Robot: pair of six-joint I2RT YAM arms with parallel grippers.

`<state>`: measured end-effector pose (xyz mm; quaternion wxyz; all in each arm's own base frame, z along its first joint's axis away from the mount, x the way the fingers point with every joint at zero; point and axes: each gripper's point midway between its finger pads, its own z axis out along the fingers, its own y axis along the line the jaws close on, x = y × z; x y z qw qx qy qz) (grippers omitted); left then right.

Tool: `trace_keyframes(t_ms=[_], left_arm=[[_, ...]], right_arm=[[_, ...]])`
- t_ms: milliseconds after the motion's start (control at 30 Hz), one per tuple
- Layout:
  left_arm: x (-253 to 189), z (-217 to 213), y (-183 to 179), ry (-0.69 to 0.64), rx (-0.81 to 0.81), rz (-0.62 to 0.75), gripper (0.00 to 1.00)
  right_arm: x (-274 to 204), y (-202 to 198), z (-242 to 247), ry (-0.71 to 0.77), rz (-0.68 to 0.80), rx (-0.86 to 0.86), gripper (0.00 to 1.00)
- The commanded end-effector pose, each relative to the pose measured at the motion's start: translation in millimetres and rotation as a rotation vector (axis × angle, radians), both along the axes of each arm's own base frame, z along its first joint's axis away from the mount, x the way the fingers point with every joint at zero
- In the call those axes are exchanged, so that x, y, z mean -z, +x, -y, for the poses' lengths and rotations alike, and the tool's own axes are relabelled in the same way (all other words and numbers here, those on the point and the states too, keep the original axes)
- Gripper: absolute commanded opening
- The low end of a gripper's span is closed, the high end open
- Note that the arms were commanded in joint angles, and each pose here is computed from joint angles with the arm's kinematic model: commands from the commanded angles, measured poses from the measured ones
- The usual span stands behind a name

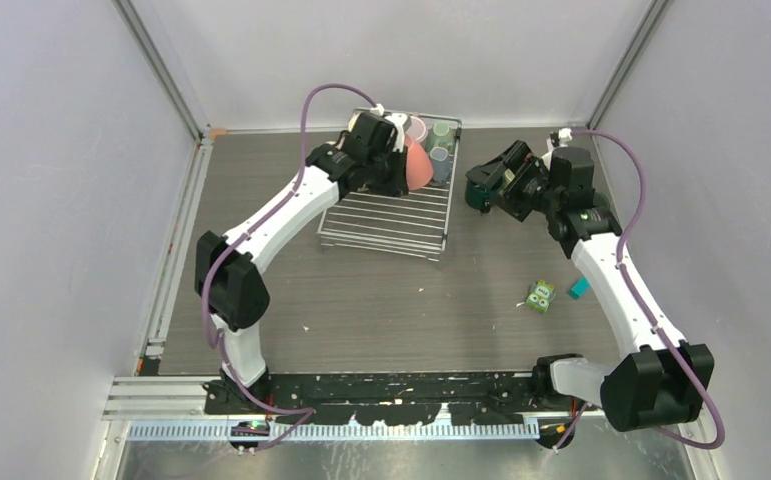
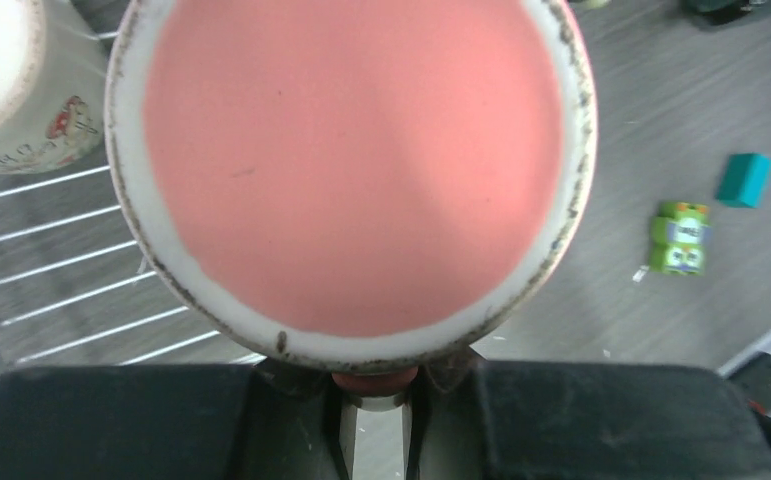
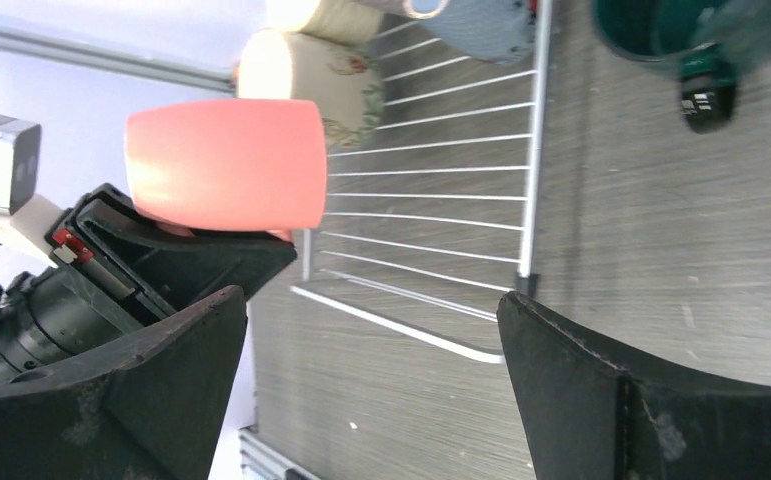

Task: Unload the cups from the dish rack
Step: Unload the cup from the dish rack.

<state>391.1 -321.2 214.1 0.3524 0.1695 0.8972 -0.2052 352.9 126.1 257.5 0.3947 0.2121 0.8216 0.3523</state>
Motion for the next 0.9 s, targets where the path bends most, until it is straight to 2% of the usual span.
trace_keyframes(t_ms=[0, 267, 533, 667, 867], left_arm=[[-89, 20, -28, -0.26, 0.056, 0.032, 0.0], [-137, 33, -63, -0.466, 0.116, -0.035, 0.0], [-171, 43, -82, -0.618, 0.164, -0.086, 0.0], [-180, 48, -87, -0.67, 0.189, -0.101, 0.0], [-183, 54, -94, -0.732, 0.215, -0.148, 0.0]], right_arm=[[-56, 1, -25, 0.174, 0.209, -0.097, 1.0], [-84, 1, -46, 0.342, 0.317, -0.188, 1.0], [-98, 0, -68, 0.461, 0.347, -0.25, 0.99], [-107, -2, -78, 0.531, 0.364, -0.283, 0.94], [-123, -6, -82, 0.645, 0.406, -0.322, 0.77]])
